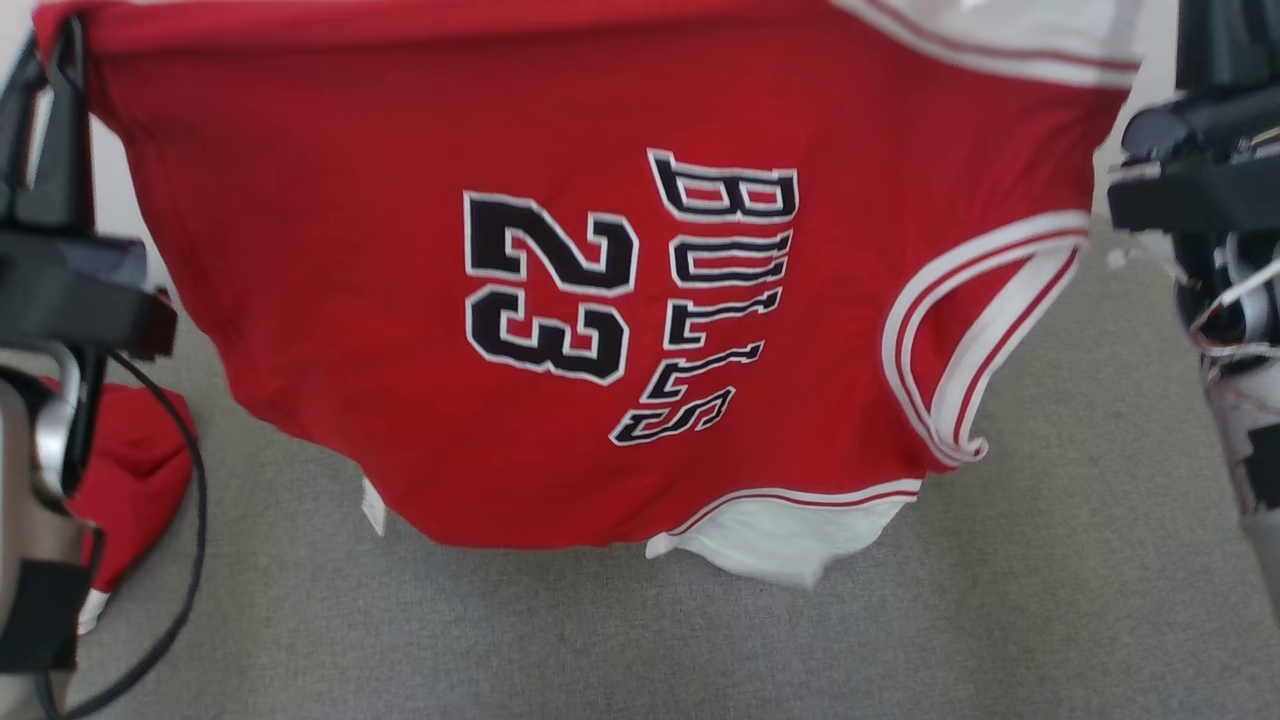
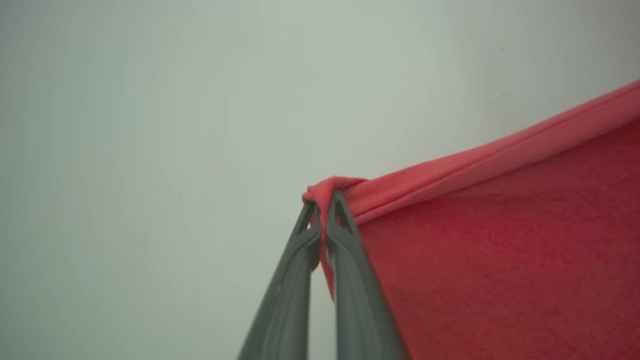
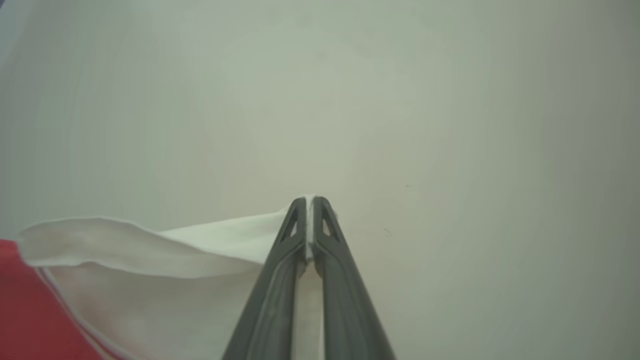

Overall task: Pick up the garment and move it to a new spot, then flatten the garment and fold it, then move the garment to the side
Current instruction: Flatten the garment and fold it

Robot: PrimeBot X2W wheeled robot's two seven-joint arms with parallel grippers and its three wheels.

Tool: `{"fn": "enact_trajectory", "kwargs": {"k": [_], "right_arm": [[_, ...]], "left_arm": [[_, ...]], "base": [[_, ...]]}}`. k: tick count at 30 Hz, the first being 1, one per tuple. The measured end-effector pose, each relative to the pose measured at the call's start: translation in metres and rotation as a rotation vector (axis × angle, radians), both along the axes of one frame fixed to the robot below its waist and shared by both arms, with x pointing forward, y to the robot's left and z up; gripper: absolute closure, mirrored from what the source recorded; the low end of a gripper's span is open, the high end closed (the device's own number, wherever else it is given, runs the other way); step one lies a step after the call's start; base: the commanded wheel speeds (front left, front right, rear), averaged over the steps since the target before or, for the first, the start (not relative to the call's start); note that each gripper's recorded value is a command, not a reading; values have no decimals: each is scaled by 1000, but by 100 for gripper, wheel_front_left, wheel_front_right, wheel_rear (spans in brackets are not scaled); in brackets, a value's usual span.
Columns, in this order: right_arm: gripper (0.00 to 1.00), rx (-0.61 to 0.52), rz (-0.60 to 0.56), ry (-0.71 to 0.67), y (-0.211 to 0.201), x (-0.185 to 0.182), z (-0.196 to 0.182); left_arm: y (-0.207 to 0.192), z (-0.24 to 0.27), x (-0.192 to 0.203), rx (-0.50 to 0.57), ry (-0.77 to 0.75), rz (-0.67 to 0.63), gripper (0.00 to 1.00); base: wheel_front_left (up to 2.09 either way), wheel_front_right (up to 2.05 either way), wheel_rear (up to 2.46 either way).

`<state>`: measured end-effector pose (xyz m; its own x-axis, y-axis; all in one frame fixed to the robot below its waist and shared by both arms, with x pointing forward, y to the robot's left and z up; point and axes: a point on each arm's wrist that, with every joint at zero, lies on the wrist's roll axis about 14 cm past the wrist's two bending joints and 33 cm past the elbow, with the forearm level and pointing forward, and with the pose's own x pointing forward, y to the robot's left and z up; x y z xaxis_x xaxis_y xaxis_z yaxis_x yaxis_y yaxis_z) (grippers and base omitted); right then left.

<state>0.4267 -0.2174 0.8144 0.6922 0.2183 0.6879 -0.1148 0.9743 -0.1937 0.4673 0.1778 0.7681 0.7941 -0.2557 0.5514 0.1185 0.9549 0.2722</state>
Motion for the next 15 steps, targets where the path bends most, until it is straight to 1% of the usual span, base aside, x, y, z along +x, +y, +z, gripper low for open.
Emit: {"fn": "enact_trajectory", "kwargs": {"k": [4,8,11,12,15], "right_arm": [[100,-53,-14,-4,1,17,13],[100,-97,-41,27,-3,45,12],[100,-141,-48,42,3,70,12],[100,-165,-60,46,3,87,13],[100,-191,-100,41,-3,114,19]], "left_arm": [[-1,15,12,31,-6,11,100],[-6,10,36,49,33,11,100],[-15,3,58,62,66,0,100],[-19,-5,77,79,94,4,100],[-20,-11,106,107,107,30,100]], "base": [[0,0,0],[0,0,0],[0,0,0],[0,0,0],[0,0,0]]}}
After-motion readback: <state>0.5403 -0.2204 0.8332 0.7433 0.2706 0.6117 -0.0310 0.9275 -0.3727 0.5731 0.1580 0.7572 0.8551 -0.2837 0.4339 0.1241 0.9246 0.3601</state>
